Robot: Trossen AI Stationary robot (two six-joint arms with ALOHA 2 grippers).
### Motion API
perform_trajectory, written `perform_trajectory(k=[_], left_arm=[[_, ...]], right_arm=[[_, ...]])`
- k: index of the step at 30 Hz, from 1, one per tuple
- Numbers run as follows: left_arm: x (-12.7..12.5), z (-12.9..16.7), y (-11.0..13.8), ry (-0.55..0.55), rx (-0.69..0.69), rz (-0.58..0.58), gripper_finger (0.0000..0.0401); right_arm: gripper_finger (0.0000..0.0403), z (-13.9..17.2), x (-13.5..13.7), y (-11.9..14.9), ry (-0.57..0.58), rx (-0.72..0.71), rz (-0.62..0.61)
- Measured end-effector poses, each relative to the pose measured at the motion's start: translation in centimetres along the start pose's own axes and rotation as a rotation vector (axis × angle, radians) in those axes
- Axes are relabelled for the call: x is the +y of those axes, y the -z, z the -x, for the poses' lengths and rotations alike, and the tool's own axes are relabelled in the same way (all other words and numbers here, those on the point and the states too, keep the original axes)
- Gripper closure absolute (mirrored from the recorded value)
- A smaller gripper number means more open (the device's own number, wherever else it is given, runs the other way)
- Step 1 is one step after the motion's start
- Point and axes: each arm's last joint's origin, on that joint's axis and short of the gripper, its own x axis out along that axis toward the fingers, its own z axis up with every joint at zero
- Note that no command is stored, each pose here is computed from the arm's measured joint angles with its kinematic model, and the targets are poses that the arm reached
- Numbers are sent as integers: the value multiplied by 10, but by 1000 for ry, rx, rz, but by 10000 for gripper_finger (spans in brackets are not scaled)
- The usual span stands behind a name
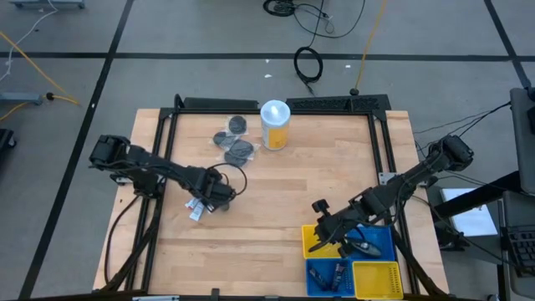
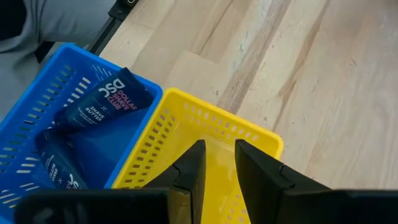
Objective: Pick & Place Travel size toiletries
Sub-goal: Put the left toothpaste into the top yellow basket
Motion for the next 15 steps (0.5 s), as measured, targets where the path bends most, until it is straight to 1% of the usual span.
perform_trajectory(k=[5, 11, 15], left_arm=[[5, -11, -6, 25, -9, -13, 211], [8, -12, -11, 65, 32, -22, 255], [9, -12, -12, 71, 39, -15, 286]], right_arm=[[325, 0, 0, 0, 0, 0, 1], [324, 0, 0, 0, 0, 0, 1], [325, 0, 0, 0, 0, 0, 4]])
